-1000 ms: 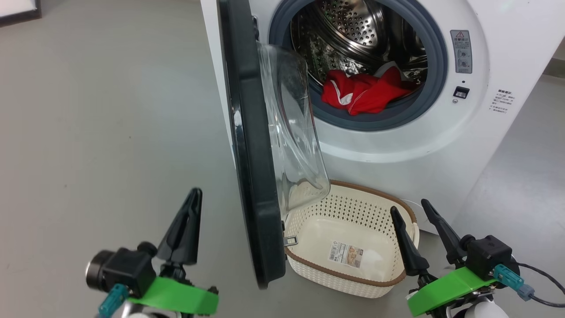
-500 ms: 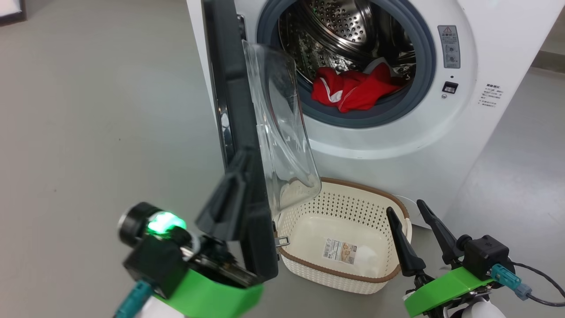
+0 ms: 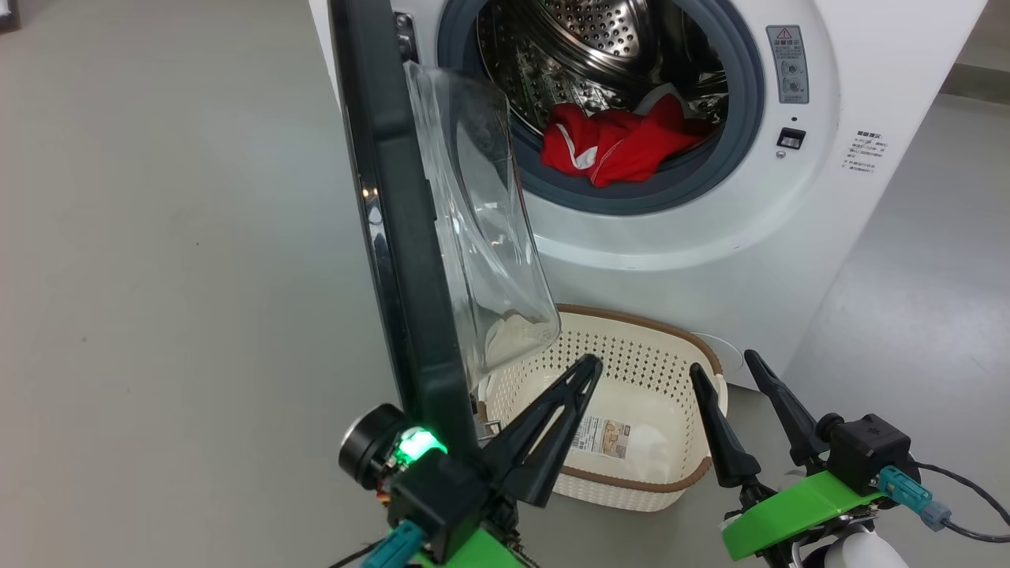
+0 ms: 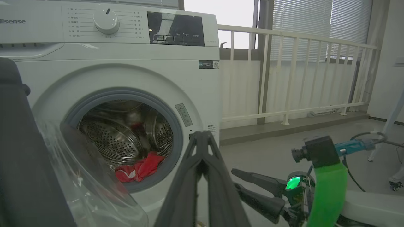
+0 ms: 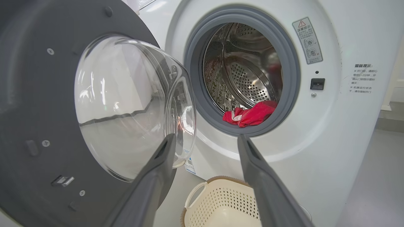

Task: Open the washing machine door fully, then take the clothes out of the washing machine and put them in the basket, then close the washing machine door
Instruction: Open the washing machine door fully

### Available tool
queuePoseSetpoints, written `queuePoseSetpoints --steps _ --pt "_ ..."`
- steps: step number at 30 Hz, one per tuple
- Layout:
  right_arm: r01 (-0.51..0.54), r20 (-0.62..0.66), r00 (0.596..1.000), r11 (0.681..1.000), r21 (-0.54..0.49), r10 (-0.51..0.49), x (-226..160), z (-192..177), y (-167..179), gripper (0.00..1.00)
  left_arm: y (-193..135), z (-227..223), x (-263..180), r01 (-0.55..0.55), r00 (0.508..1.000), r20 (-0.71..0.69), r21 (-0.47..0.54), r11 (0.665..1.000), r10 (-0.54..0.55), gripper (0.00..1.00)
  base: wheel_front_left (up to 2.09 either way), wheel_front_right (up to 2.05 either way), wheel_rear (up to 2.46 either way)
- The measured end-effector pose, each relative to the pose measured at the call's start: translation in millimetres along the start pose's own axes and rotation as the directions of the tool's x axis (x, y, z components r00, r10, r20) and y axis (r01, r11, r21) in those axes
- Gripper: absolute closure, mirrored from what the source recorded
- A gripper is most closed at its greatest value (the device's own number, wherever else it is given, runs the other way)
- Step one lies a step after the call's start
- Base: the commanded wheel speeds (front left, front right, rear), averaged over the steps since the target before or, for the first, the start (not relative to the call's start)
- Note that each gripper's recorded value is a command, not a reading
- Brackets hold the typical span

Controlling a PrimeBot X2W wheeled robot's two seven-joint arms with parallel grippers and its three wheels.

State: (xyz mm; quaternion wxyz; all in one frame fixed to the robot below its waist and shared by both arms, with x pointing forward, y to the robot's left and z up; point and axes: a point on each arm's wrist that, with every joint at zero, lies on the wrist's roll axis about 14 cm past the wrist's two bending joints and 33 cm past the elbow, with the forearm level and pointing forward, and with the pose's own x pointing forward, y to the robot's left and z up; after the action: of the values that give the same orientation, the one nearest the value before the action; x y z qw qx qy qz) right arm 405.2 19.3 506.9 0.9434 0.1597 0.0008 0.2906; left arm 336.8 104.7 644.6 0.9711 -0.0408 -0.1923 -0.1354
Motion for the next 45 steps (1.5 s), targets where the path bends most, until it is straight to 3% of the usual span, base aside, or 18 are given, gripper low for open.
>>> queuePoseSetpoints --steps 5,11,18,31,45 --pt "0.006 -0.003 1.0 1.0 0.003 -0.005 0 -1 -2 0.0 14 -38 -9 -0.072 0.985 -0.155 0.029 0.997 0.076 1.0 0.0 0.0 0.0" --pt "0.009 -0.007 1.0 1.0 0.018 -0.009 0 -4 -3 0.0 36 -57 -17 -0.153 0.959 -0.229 0.07 0.986 0.165 1.0 0.0 0.0 0.0" --pt "0.004 -0.017 1.0 1.0 0.028 -0.004 2 -7 -2 0.0 62 -72 -28 -0.25 0.923 -0.274 0.102 0.963 0.268 1.0 0.0 0.0 0.0" --pt "-0.033 -0.02 0.999 0.999 0.038 0.034 12 -10 10 0.0 79 -74 -40 -0.325 0.895 -0.288 0.105 0.94 0.341 1.0 0.0 0.0 0.0" --pt "-0.077 -0.057 0.995 0.995 0.057 0.08 22 -25 23 0.0 137 -67 -80 -0.53 0.786 -0.278 0.157 0.833 0.552 1.0 0.0 0.0 0.0"
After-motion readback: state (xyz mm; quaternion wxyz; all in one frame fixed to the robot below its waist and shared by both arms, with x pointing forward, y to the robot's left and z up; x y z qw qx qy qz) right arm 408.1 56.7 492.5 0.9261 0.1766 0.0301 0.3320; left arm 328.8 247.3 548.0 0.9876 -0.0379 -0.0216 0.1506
